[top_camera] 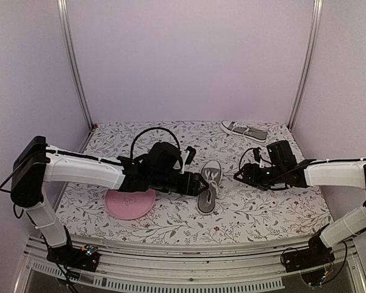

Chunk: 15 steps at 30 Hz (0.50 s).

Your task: Tie the shoes

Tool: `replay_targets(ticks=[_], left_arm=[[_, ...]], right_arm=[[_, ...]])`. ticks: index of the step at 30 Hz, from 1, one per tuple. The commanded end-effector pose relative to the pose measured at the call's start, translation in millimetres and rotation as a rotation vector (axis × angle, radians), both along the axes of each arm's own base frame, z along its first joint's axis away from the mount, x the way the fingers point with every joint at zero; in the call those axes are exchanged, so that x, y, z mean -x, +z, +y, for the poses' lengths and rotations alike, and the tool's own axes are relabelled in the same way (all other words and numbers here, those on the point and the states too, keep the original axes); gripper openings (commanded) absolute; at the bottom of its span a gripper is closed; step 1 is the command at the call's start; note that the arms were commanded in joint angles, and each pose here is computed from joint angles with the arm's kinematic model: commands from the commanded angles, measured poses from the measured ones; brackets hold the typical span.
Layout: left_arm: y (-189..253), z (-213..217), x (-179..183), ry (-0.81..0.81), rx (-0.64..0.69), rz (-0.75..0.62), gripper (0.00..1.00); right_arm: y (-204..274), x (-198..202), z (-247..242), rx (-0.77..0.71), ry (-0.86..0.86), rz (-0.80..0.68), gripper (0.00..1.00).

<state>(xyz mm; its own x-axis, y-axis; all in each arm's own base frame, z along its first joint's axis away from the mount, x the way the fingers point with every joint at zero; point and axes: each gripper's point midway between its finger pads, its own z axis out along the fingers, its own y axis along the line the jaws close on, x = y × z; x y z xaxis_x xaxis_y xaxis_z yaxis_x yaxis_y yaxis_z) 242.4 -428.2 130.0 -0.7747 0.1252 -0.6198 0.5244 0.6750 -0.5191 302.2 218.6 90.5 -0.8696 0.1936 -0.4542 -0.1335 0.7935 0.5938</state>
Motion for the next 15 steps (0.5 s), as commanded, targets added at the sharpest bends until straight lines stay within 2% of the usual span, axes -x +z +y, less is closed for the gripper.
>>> replay_targets(ticks=[1,5,9,15], left_arm=[[12,-14,-14,-0.089,0.044,-0.099,0.69],[3,-11,-34,-0.066,-0.005,-0.137,0.60],[4,-6,-48,-0.041,0.040,-0.139,0.54],[1,-17,-60,-0.124,0.041,-0.211,0.52]], right_arm=[[-8,3,4,-0.012,-0.037,0.030,0.74],[2,9,32,-0.039,0.076,-0.037,0.65],[-4,19,52,-0.036,0.181,-0.072,0.59],[-28,23,44,0.035,0.140,-0.020,0.53]])
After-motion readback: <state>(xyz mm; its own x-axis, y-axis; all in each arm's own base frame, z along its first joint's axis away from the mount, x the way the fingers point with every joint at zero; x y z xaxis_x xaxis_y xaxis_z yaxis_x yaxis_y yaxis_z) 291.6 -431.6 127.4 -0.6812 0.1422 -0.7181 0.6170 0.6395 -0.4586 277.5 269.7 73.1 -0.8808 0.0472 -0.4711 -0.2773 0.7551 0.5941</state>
